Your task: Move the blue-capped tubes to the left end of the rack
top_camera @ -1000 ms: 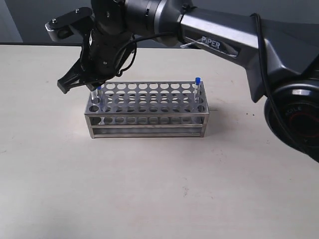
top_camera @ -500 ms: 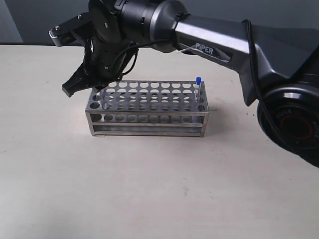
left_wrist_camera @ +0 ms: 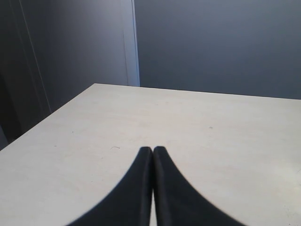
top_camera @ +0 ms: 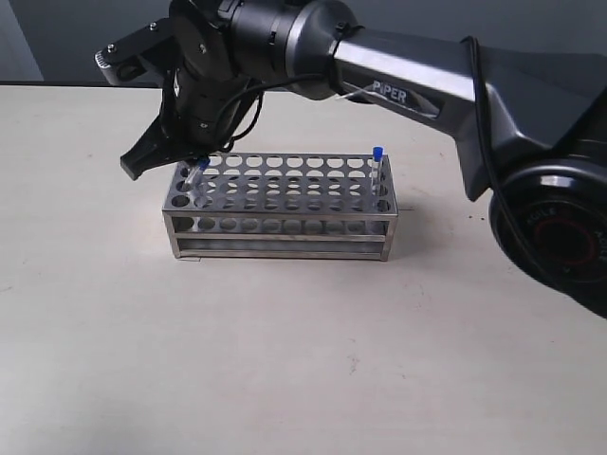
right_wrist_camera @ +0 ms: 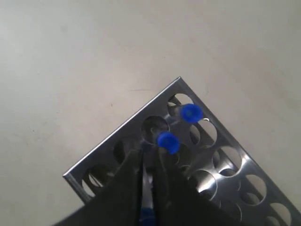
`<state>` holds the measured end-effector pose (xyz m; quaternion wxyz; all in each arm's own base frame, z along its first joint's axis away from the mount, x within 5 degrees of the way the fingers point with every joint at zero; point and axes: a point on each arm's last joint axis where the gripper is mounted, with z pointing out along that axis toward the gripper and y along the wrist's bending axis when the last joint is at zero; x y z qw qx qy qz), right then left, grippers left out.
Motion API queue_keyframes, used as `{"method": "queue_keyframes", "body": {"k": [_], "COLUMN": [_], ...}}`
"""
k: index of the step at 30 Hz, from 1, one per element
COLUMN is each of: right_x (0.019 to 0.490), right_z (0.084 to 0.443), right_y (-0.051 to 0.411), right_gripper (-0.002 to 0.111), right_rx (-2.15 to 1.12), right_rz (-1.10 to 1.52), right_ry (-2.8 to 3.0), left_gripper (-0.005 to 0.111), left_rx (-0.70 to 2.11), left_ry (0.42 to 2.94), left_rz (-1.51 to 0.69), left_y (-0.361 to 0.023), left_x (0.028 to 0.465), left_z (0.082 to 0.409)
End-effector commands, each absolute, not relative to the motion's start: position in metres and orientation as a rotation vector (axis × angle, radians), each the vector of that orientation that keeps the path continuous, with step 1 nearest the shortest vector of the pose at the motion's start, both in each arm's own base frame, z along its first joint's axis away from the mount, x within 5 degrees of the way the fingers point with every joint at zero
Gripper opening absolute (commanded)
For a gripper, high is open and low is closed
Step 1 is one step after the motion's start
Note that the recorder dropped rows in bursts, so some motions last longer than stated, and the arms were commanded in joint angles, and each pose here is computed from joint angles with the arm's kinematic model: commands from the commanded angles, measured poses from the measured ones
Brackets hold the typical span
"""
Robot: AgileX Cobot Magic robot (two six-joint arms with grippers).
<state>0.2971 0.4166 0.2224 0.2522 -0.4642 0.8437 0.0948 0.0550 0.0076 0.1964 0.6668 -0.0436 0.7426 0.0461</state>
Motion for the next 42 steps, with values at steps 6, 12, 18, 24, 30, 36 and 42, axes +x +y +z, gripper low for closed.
{"method": "queue_keyframes", "body": {"k": [6,12,18,24,30,36,42], "right_x": [0.296,0.285,0.271,0.274,0.274,0.277,0.277], "right_z": [0.252,0.253,0.254,0.236,0.222,0.222,0.219], "right_y": [0.407,0.4,0.41,0.415,0.417,0.418,0.418], "right_gripper": [0.0,0.04,0.04,0.04,0.04,0.035,0.0], "right_rx": [-1.217,-1.248,-1.278,-1.283,-1.295,-1.288,-1.292], "right_rz": [0.264,0.28,0.42,0.41,0.405,0.393,0.389], "right_ry": [2.266,2.402,2.425,2.446,2.483,2.45,2.456], "left_gripper": [0.0,0.0,0.0,0.0,0.0,0.0,0.0], "left_rx": [-0.098,-0.098,-0.098,-0.097,-0.097,-0.097,-0.097], "left_ry": [1.672,1.672,1.672,1.667,1.667,1.667,1.667], "left_rz": [0.093,0.093,0.093,0.093,0.093,0.093,0.093], "left_y": [0.007,0.007,0.007,0.007,0.007,0.007,0.007], "left_x": [0.056,0.056,0.056,0.056,0.056,0.056,0.056], "left_z": [0.196,0.196,0.196,0.196,0.196,0.196,0.196]}}
